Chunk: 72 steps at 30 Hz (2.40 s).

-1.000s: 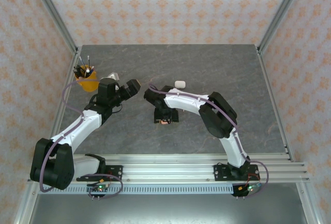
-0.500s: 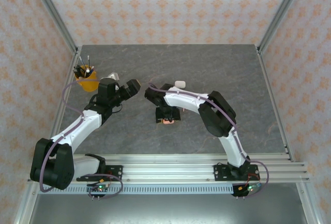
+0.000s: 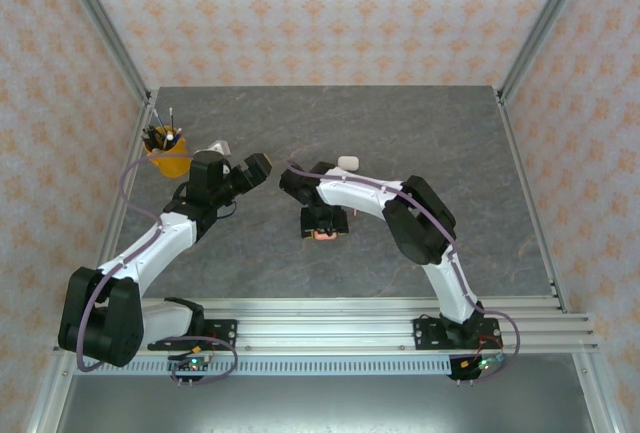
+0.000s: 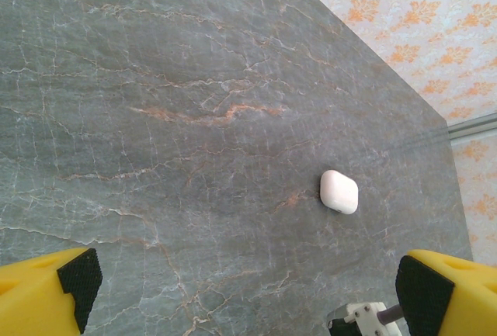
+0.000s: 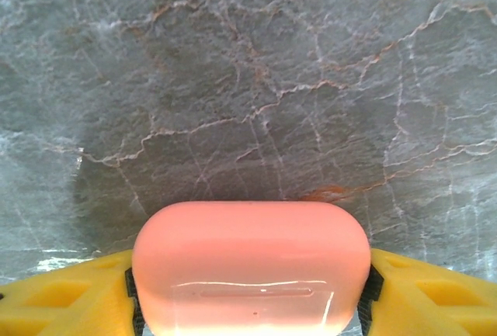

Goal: Insert the wireless bluetooth earbuds into the charging case

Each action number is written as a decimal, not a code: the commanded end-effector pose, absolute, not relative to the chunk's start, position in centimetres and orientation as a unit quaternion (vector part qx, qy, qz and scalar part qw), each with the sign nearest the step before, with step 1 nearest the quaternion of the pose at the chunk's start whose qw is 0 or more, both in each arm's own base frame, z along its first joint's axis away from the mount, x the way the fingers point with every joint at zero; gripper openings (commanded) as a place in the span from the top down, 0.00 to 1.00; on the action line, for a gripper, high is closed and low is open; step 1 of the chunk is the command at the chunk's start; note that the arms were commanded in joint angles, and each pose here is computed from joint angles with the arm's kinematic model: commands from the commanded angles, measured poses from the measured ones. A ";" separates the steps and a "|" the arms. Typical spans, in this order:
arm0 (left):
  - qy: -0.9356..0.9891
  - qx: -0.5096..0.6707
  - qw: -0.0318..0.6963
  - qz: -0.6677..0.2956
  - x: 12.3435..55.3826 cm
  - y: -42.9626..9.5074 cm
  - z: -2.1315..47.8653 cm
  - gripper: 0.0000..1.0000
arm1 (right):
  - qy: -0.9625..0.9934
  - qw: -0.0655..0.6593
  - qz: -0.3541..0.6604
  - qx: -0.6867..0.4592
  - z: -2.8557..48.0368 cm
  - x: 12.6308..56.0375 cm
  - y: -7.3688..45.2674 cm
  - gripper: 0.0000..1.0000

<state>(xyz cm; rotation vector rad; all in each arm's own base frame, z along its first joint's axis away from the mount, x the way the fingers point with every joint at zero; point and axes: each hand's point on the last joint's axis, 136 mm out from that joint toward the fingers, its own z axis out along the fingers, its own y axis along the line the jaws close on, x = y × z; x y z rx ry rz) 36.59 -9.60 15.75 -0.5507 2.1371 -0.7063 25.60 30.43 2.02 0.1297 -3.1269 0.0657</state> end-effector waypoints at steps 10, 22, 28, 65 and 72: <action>0.842 -0.214 0.408 -0.280 36.7 -9.4 16.1 0.00 | -0.998 0.010 0.052 -0.047 -0.1 24.8 28.3 0.37; 0.840 -0.215 0.409 -0.283 36.6 -9.4 16.4 0.00 | -0.998 -0.010 0.029 -0.062 1.6 25.2 28.6 0.42; 0.841 -0.215 0.409 -0.283 36.6 -9.4 16.3 0.00 | -0.997 -0.025 0.012 -0.072 2.9 25.6 29.1 0.42; 0.836 -0.218 0.411 -0.290 36.8 -9.6 16.7 0.00 | -0.998 0.041 0.039 0.021 1.7 23.5 28.4 0.41; 0.836 -0.217 0.412 -0.290 36.8 -9.6 16.8 0.00 | -0.998 0.029 0.049 -0.024 1.3 24.0 28.2 0.29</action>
